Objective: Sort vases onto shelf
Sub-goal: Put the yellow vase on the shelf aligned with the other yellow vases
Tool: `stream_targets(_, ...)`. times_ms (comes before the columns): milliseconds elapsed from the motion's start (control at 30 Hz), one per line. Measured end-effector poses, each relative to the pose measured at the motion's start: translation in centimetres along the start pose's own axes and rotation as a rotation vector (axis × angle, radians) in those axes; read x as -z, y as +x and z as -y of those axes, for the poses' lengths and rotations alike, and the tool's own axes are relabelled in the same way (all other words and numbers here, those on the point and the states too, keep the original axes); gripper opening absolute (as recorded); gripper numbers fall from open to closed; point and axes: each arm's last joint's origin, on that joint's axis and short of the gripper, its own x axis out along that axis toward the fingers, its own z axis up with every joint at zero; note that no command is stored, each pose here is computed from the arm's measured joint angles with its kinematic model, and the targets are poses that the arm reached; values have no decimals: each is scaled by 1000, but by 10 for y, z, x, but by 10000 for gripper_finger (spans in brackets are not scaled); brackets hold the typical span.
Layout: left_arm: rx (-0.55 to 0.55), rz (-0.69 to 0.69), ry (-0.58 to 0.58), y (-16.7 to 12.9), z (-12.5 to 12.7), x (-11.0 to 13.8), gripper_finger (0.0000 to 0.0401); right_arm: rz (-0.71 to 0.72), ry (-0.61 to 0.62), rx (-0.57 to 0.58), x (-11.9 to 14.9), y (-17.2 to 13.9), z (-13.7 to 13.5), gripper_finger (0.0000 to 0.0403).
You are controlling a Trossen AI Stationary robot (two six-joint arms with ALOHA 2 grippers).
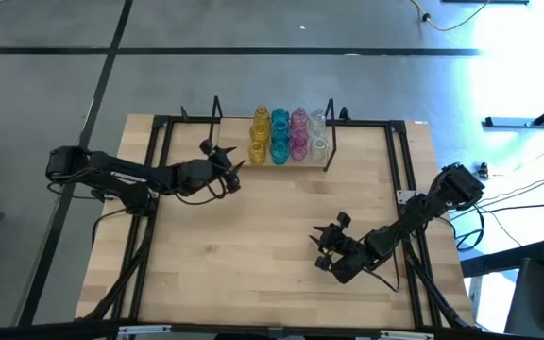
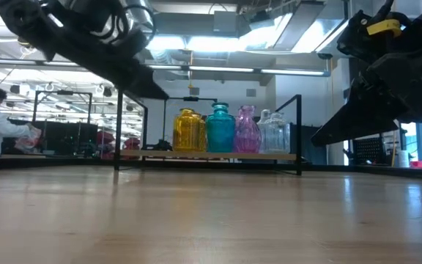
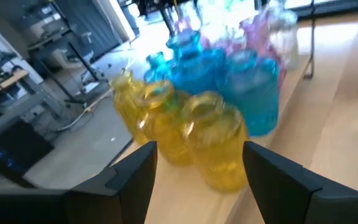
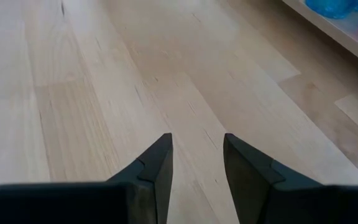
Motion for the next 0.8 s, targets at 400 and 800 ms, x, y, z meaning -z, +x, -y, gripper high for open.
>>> stream_targets(400, -33, -72, 31, 36, -5, 6, 231, 5, 5, 0, 0, 0, 0, 127)
stream_targets(800, -24, -99, 50, 40, -1, 14, 231, 2, 0, 3, 0, 0, 0, 127)
